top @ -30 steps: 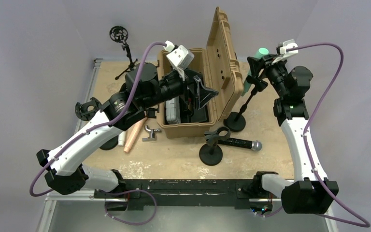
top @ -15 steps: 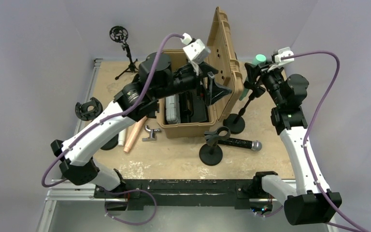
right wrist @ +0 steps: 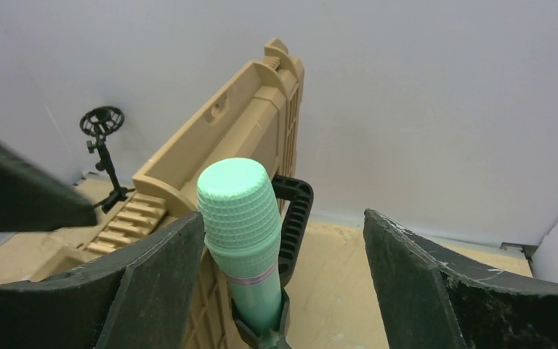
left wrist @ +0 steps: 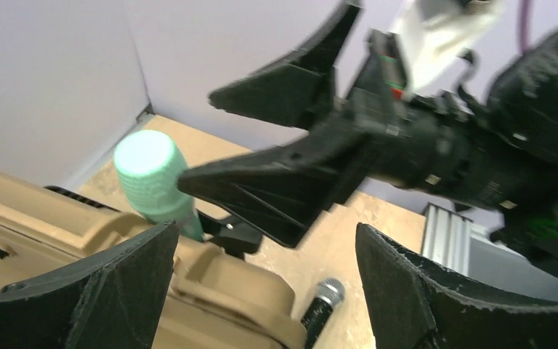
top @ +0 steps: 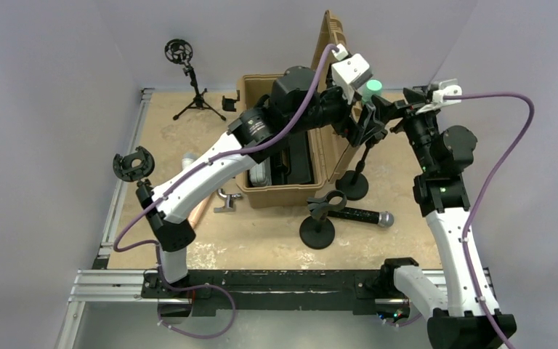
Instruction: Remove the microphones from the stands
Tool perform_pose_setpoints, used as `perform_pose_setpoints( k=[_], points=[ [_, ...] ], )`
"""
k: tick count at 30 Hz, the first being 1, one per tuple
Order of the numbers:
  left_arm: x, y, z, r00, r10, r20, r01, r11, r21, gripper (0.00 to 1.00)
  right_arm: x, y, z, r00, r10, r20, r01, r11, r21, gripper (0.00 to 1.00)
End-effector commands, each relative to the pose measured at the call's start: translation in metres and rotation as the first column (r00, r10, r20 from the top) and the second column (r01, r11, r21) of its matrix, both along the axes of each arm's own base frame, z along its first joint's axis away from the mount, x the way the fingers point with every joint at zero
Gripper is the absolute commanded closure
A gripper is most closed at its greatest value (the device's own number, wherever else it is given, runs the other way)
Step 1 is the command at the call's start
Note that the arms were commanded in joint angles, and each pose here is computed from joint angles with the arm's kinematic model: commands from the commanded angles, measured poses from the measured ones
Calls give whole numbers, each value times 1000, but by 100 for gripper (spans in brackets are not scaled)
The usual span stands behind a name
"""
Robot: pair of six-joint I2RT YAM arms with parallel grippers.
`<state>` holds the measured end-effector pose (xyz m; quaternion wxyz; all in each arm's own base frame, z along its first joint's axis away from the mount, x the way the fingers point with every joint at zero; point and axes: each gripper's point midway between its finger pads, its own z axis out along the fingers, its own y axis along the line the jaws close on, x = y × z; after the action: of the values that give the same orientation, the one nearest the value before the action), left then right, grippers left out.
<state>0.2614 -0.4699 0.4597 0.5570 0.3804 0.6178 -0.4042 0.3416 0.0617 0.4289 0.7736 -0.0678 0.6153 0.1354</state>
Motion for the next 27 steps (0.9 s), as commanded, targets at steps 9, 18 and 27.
perform_pose_setpoints(
  k=[9, 18, 27],
  points=[
    [48, -13, 33, 976, 174, 134, -166, 983, -73, 10, -56, -49, 38, 965, -247, 86, 220, 945, 241, 22],
    [85, -14, 20, 948, 294, 122, -286, 955, -80, 17, -48, -35, -2, 985, -170, 16, 162, 957, 240, 23],
    [93, -11, 31, 936, 330, 120, -313, 939, -143, 16, -42, -48, -42, 969, -243, -47, 247, 931, 268, 23]
  ],
)
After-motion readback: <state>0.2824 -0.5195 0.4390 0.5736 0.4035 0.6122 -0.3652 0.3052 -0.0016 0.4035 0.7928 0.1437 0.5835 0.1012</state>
